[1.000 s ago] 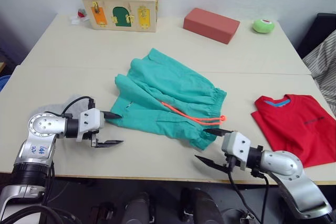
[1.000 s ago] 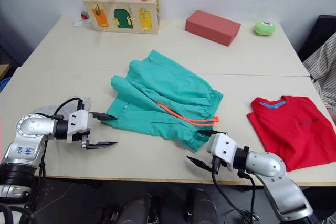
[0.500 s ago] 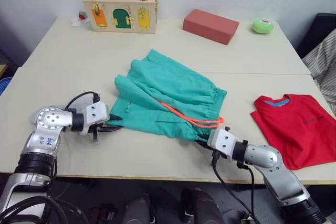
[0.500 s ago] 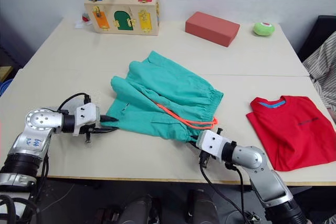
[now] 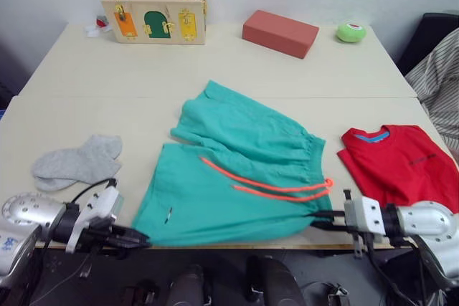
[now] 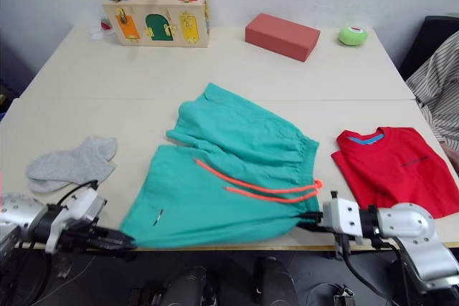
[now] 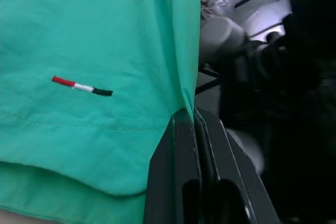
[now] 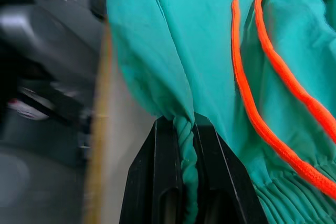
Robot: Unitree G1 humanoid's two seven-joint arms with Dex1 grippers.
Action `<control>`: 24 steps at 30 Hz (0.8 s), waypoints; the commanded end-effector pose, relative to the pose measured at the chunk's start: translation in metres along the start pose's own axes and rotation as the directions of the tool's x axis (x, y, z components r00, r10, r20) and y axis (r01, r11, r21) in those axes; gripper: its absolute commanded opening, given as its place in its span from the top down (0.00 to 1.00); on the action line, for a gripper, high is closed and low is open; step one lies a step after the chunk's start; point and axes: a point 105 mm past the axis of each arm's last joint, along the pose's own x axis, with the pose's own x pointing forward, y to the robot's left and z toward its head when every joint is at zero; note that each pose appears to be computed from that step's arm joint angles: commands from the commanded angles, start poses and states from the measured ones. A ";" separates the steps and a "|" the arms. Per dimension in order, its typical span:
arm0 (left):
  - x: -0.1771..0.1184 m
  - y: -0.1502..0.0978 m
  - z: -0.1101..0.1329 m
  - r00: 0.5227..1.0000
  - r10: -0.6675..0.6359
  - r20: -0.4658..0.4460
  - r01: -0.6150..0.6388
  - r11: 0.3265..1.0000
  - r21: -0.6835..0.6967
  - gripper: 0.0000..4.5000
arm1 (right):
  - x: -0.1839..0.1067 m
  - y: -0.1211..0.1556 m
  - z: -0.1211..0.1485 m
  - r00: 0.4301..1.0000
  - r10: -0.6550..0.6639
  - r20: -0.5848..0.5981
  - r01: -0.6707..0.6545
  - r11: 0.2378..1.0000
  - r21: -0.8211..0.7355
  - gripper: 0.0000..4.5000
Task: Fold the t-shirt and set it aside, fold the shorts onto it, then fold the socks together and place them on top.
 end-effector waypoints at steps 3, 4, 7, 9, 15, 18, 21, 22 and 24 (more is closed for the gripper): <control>-0.033 0.009 0.019 0.993 0.110 -0.029 -0.112 0.992 -0.063 0.99 | -0.032 -0.038 0.016 0.990 -0.139 -0.009 0.139 0.990 -0.007 1.00; -0.040 0.023 0.034 0.984 0.170 0.046 -0.169 0.985 -0.026 0.99 | -0.034 -0.049 0.024 0.986 -0.164 0.016 0.164 0.986 -0.013 1.00; -0.063 0.061 0.077 0.931 0.305 0.202 -0.328 0.940 0.092 0.99 | -0.034 -0.083 0.052 0.972 -0.214 0.092 0.221 0.973 -0.063 1.00; -0.086 0.096 0.114 0.844 0.435 0.315 -0.505 0.841 0.192 0.99 | -0.033 -0.116 0.080 0.954 -0.259 0.148 0.280 0.949 -0.145 1.00; -0.164 0.152 0.231 0.423 0.607 0.673 -0.875 0.468 0.127 0.99 | -0.049 -0.227 0.193 0.745 -0.537 0.395 0.661 0.674 -0.329 1.00; -0.149 0.135 0.263 0.568 0.444 0.693 -0.771 0.582 0.260 0.99 | -0.052 -0.241 0.228 0.711 -0.521 0.473 0.688 0.653 -0.316 1.00; -0.120 0.129 0.236 0.717 0.376 0.587 -0.658 0.642 0.393 0.99 | -0.038 -0.223 0.187 0.812 -0.456 0.364 0.575 0.731 -0.367 1.00; -0.110 0.127 0.225 0.750 0.357 0.557 -0.625 0.658 0.420 0.99 | -0.035 -0.216 0.172 0.834 -0.440 0.332 0.543 0.760 -0.357 1.00; -0.083 0.119 0.194 0.816 0.305 0.491 -0.536 0.717 0.446 0.99 | -0.031 -0.199 0.139 0.870 -0.422 0.255 0.489 0.806 -0.333 1.00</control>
